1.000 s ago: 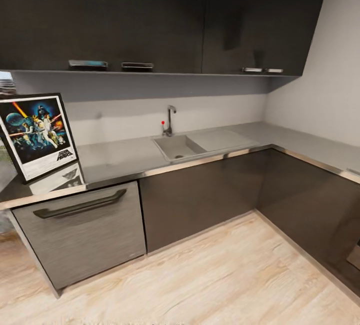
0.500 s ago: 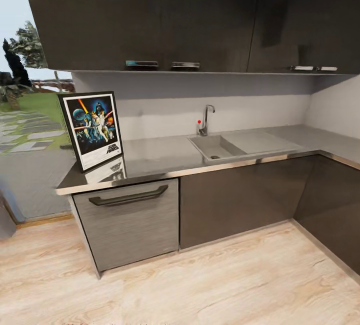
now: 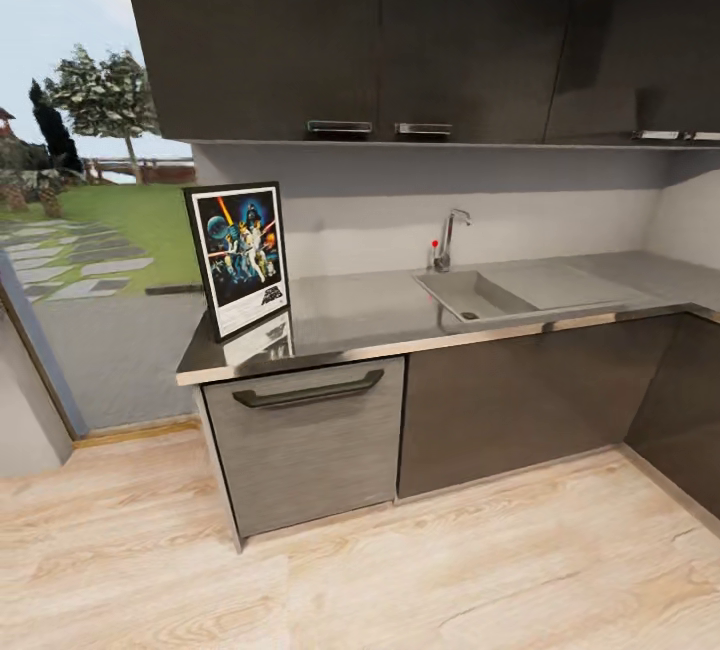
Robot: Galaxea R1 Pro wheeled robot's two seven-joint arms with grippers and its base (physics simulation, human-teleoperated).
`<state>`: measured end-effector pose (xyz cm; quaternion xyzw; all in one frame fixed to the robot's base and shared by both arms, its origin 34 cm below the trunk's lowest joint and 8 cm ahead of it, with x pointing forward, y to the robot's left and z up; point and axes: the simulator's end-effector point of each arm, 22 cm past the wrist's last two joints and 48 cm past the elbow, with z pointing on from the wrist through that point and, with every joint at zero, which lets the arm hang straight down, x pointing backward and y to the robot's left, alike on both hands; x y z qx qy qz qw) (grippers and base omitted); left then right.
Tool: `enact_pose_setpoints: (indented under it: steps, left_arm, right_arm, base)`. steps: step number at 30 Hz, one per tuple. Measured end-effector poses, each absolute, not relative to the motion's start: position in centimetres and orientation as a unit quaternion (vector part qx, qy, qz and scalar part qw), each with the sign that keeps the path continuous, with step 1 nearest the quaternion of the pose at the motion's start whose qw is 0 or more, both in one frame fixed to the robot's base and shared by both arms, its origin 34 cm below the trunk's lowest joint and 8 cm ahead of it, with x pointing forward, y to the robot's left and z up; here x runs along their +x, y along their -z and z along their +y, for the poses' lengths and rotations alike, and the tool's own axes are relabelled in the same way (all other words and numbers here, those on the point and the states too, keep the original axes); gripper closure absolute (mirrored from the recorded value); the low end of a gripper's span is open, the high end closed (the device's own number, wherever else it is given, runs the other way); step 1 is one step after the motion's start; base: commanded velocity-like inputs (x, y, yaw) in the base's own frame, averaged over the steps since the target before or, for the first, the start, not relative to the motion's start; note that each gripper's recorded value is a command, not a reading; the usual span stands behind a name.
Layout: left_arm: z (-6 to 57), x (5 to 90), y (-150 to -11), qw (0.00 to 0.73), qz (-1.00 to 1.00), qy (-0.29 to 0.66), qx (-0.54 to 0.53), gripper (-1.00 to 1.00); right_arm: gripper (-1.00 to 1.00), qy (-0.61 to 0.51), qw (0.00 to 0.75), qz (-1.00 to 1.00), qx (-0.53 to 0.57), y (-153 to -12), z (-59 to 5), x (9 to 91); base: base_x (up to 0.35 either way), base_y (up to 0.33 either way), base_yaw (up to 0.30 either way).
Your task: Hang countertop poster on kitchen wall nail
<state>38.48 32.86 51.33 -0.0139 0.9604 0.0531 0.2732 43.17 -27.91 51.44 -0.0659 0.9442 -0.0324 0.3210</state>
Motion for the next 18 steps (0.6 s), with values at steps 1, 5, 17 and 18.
enact_pose_setpoints:
  steps: [1,5,17,18]
  left_arm:
    - [32.9,38.5,-51.3,0.273,0.96,-0.053,-0.014,-1.0]
    - [32.9,38.5,-51.3,0.273,0.96,-0.053,-0.014,-1.0]
    - [35.2,53.5,-66.6,0.49,0.868,-0.074,-0.017,-1.0]
    - [35.3,54.3,-67.9,0.501,0.862,-0.075,-0.017,-1.0]
  right_arm:
    - [-1.0,0.033,0.321,0.944,-0.066,-51.4,-27.9,43.2]
    - [-1.0,0.033,0.321,0.944,-0.064,-51.5,-28.0,43.2]
    - [-1.0,0.06,0.378,0.924,-0.01,-53.6,-32.4,45.2]
    - [-1.0,0.064,0.382,0.922,0.002,-53.8,-33.0,45.3]
  base:
    - [0.0,0.335,0.001]
    - [0.0,0.335,0.001]
    - [0.0,0.098,0.0]
    - [0.0,0.001,0.0]
